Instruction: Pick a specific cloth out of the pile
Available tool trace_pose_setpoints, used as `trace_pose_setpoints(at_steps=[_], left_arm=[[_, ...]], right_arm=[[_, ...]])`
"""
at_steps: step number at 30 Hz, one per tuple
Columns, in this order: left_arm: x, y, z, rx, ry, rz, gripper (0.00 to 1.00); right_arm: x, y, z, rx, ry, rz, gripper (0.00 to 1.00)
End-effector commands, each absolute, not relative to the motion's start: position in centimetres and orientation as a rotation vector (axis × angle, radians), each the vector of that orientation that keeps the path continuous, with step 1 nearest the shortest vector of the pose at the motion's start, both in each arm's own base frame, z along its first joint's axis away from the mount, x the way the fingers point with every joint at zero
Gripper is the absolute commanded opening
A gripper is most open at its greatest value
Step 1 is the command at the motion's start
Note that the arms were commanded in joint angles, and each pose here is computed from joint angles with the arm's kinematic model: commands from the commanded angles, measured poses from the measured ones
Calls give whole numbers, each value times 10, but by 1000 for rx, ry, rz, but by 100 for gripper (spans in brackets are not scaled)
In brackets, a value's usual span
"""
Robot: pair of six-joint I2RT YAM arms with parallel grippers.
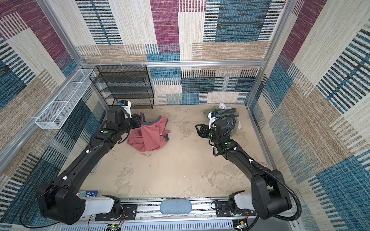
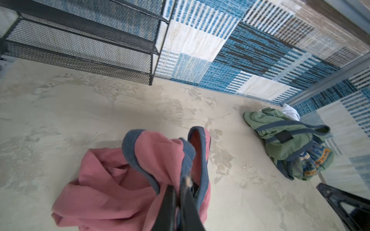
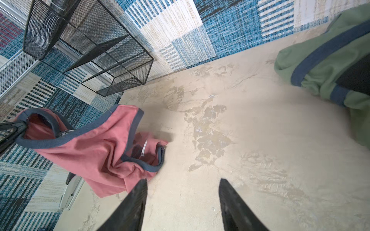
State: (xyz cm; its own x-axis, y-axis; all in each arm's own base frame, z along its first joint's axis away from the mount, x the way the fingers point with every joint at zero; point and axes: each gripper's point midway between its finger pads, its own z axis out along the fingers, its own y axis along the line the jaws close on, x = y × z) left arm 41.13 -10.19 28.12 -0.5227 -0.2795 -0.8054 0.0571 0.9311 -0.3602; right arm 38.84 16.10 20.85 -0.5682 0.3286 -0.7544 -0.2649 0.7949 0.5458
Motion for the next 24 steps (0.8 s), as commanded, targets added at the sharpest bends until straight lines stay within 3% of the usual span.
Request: trace_pose_setpoints(at_steps=[1, 11, 18, 20, 22, 24], left_arm=[[412, -83, 274, -237, 2088, -423, 0], [417, -17, 209, -473, 2177, -299, 0], [405, 0, 165, -572, 2264, -252, 0], [399, 7, 159, -609, 2299, -223, 34], [393, 11, 162, -611, 2317, -195, 49], [388, 12, 171, -601, 2302, -185, 54]], right_arm=[[391, 164, 217, 39, 2000, 811, 60], [391, 164, 216, 41, 2005, 810, 60], [390, 165, 216, 38, 2009, 815, 60], [390, 165, 217, 35, 2009, 813, 60], [391, 166, 218, 28, 2008, 811, 60], [391, 165, 219, 27, 2006, 809, 60]])
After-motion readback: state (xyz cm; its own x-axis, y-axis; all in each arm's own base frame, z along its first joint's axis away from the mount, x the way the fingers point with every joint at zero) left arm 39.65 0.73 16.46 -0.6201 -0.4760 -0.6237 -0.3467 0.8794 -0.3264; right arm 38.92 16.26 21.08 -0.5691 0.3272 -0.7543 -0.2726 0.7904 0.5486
